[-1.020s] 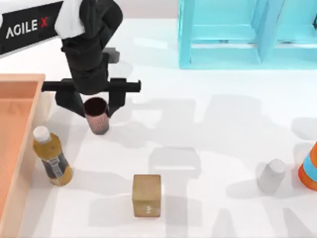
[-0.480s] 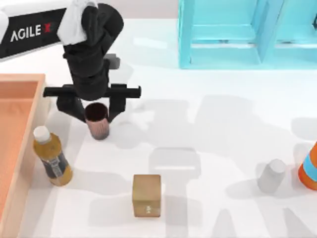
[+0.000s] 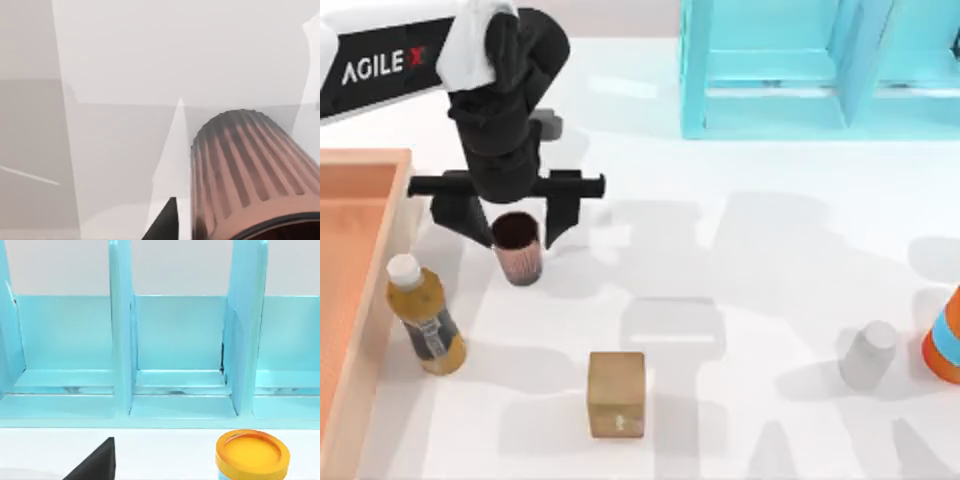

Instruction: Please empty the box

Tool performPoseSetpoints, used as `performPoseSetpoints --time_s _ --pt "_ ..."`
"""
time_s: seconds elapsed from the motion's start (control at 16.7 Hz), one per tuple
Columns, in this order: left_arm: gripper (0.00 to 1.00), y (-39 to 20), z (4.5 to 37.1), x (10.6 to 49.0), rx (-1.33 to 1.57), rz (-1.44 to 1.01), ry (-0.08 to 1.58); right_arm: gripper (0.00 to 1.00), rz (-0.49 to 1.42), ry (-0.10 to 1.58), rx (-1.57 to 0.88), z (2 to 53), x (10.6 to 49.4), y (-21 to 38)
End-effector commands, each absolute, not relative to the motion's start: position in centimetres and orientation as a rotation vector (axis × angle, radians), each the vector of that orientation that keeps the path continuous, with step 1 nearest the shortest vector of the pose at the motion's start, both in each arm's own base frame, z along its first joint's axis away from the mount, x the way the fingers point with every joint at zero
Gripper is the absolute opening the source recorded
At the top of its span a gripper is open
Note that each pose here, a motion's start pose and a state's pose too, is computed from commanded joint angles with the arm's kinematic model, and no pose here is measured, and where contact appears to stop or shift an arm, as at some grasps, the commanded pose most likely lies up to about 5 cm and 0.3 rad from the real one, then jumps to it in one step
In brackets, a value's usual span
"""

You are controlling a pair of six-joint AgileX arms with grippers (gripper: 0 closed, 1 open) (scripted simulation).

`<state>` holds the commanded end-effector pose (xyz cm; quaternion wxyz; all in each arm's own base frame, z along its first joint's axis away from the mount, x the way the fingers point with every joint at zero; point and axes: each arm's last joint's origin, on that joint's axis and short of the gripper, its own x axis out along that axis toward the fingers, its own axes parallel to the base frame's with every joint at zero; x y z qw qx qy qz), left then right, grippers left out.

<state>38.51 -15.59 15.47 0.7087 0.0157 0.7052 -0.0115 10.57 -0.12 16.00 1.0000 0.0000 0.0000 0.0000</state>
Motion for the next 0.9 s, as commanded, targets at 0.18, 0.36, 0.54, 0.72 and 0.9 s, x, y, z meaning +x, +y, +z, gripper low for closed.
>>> performPoseSetpoints --time_s 0.18,0.36,0.54,0.72,0.9 --pt "1.00 -15.6 15.5 38.5 0.035 -0.026 1.566 1.00 0.000 0.000 0.000 16.0 10.6 -0.1" --pt "1.00 -15.6 15.5 38.5 0.035 -0.026 1.566 1.00 0.000 0.000 0.000 16.0 10.6 -0.1" --pt "1.00 -15.6 15.5 38.5 0.035 -0.026 1.566 1.00 0.000 0.000 0.000 16.0 10.6 -0.1" --pt "1.00 -15.6 15.5 38.5 0.034 -0.025 1.566 1.00 0.000 0.000 0.000 16.0 10.6 -0.1" --pt "1.00 -15.8 17.1 38.9 0.034 -0.025 1.564 1.00 0.000 0.000 0.000 16.0 10.6 -0.1"
